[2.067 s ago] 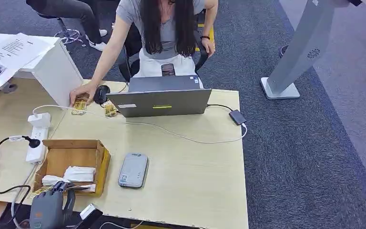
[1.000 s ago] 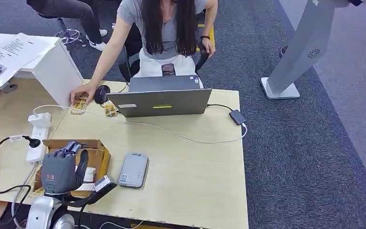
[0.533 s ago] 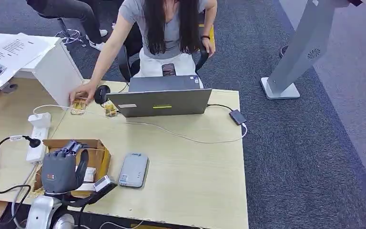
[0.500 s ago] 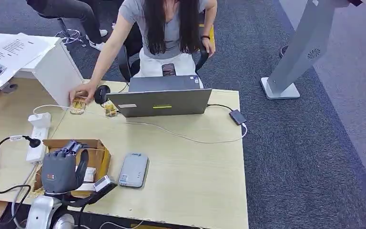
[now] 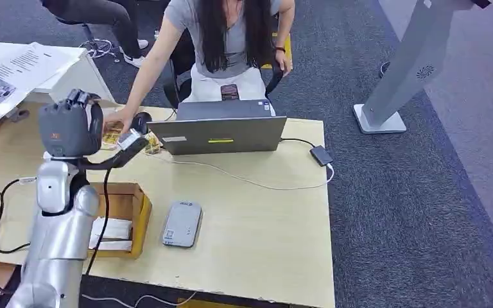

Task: Pass the card to the sensor for recognition and then transmit it.

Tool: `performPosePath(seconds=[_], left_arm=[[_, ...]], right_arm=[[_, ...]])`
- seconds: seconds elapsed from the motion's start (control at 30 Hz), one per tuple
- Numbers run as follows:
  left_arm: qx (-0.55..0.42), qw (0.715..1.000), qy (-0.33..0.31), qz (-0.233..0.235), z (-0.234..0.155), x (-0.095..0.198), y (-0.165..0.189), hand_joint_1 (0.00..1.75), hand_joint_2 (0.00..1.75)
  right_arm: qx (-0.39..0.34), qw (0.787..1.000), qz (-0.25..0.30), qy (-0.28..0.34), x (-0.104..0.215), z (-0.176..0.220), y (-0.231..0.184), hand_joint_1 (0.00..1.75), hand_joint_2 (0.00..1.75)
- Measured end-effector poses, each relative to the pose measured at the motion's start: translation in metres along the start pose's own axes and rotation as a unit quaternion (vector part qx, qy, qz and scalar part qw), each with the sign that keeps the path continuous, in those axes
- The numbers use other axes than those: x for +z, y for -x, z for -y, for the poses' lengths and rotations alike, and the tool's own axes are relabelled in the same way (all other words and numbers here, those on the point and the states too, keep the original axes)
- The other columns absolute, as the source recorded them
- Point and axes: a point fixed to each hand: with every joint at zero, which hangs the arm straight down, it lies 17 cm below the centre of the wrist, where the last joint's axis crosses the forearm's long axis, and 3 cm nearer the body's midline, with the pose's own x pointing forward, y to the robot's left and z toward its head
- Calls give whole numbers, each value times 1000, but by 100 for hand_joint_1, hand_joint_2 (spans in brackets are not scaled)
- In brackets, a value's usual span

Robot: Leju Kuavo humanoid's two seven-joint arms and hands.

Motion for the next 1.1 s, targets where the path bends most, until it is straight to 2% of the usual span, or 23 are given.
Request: performPosePath(seconds=[0.23, 0.9, 0.93, 1.1], left_arm=[[-4, 1000, 11, -12, 11, -15, 12, 175, 175], [-6, 999, 30, -25, 23, -14, 21, 175, 175], [-6, 999, 30, -25, 23, -14, 22, 0, 175], [-8, 999, 35, -30, 27, -12, 27, 0, 175]], right_arm=[[6, 1000, 0, -3, 1, -2, 2, 0, 175], [8, 1000, 1, -3, 1, -2, 2, 0, 175], [8, 1000, 1, -3, 1, -2, 2, 0, 175], [8, 1000, 1, -3, 1, -2, 2, 0, 175]])
